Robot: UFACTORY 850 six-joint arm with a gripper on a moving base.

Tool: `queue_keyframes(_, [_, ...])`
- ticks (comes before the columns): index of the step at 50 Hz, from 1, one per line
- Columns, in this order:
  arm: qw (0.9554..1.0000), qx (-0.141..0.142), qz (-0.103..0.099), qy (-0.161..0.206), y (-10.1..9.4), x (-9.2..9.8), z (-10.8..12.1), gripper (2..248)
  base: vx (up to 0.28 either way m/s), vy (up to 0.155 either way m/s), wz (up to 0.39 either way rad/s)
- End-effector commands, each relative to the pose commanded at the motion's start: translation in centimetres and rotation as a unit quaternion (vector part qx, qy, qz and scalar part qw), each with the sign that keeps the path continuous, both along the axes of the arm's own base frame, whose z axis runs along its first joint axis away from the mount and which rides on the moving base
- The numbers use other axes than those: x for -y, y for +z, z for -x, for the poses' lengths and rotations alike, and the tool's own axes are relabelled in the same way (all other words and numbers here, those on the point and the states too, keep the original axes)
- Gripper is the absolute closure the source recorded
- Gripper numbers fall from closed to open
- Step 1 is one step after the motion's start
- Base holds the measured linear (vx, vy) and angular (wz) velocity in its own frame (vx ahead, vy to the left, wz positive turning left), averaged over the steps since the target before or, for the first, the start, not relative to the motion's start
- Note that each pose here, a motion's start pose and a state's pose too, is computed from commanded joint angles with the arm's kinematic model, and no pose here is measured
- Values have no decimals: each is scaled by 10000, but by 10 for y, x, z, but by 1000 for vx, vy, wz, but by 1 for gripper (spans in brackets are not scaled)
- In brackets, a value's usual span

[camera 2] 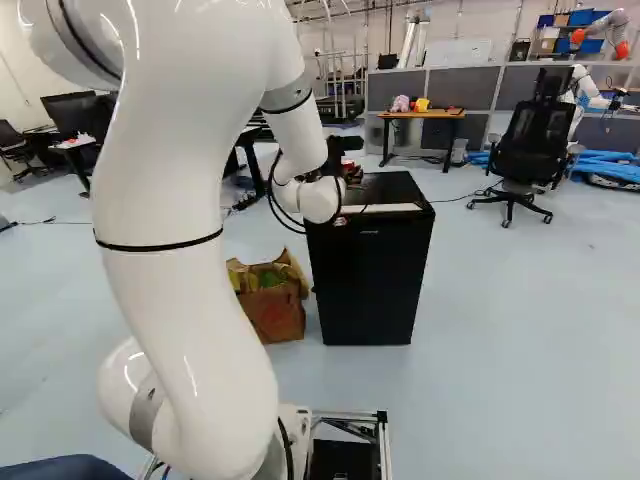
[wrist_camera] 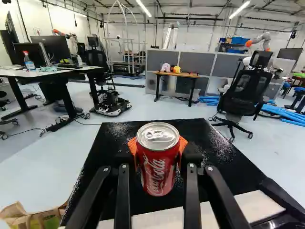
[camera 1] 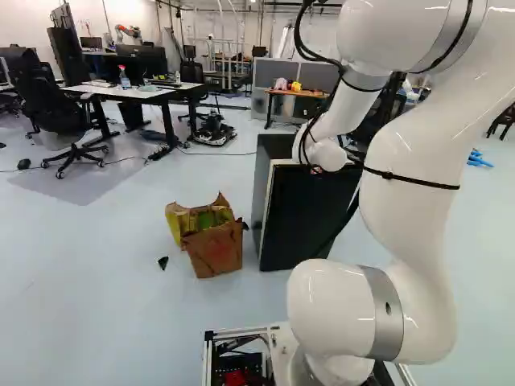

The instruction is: Grab a drink from the fridge

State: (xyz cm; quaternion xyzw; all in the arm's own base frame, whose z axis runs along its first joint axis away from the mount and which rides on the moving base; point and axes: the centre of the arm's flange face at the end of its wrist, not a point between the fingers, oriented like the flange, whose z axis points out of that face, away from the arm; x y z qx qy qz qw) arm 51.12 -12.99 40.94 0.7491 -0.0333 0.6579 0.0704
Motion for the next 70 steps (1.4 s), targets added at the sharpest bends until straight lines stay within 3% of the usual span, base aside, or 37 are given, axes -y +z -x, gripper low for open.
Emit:
queue_keyframes(28, [9995,-233,-115,165,1,-43,53,150,0,0,0])
queue_keyframes(54, [9974,-560,-247,388,-9,-90,131,150,0,0,0])
queue_keyframes(70, [9956,-732,-305,502,-20,-109,174,150,0,0,0])
